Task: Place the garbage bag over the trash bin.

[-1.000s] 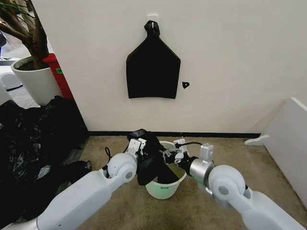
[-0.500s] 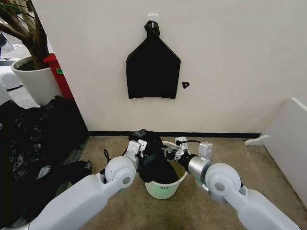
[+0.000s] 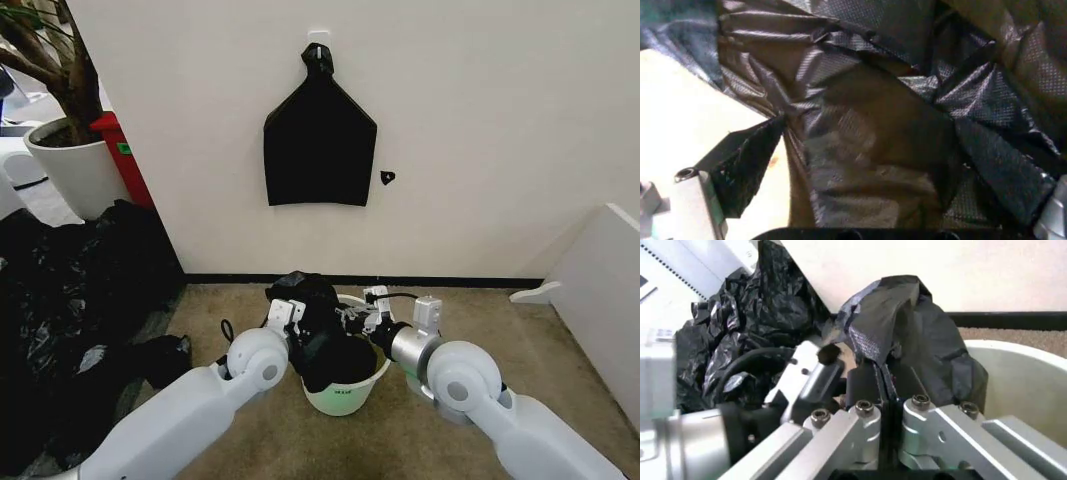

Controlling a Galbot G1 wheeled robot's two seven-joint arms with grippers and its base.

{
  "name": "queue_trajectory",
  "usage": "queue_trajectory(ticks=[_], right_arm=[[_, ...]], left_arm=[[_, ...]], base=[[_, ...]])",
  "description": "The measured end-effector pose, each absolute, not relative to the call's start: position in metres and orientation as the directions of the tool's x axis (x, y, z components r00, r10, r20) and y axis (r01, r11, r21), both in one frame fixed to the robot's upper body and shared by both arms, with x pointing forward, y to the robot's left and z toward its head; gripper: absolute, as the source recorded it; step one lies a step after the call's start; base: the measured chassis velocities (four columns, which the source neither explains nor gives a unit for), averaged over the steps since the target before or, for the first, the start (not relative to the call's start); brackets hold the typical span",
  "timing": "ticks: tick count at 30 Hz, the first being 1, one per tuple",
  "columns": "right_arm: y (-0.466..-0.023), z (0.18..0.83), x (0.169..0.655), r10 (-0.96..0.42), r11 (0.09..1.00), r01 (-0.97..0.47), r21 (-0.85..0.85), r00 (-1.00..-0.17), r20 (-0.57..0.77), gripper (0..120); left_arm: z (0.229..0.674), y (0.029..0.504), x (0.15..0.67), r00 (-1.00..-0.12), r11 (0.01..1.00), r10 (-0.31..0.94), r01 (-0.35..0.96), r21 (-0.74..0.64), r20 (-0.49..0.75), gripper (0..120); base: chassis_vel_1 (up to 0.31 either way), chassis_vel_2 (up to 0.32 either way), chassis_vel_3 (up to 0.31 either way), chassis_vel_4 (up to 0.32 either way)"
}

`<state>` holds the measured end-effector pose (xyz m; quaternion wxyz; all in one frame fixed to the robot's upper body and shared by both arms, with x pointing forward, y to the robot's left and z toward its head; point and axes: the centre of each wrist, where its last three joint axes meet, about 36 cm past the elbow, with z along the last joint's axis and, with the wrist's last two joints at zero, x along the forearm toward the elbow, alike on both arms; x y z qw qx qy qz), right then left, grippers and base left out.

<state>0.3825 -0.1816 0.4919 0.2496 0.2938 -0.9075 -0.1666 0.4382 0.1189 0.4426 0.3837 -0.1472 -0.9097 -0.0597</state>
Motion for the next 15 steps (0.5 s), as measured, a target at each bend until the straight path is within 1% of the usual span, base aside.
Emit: queue_trajectory(ticks=[9,11,13,14,15], right_arm=[[-0.185,0.491,0.382,-0.617,0.773,-0.451,0.446,-0.698,0.364,0],[-0.186,0.491,0.382,-0.616,0.774,-0.45,0.445,-0.697,0.366,0],[-0.186,0.49,0.382,-0.618,0.773,-0.45,0.447,-0.695,0.367,0],[-0.186,0.49,0.382,-0.618,0.772,-0.45,0.448,-0.695,0.367,0],[-0.187,0.49,0.382,-0.619,0.772,-0.451,0.449,-0.694,0.368,0]], left_arm=[[0.438,0.106,0.447,-0.636,0.957,0.206,0.289,-0.019,0.743,99],[0.436,0.102,0.449,-0.625,0.961,0.196,0.276,-0.021,0.755,94],[0.434,0.099,0.45,-0.62,0.964,0.186,0.265,-0.02,0.763,94],[0.434,0.099,0.45,-0.619,0.965,0.182,0.261,-0.018,0.764,94],[0.433,0.099,0.451,-0.618,0.966,0.176,0.257,-0.015,0.766,97]], base=[[0.0,0.0,0.0,0.0],[0.0,0.0,0.0,0.0],[0.0,0.0,0.0,0.0],[0.0,0.0,0.0,0.0],[0.0,0.0,0.0,0.0]])
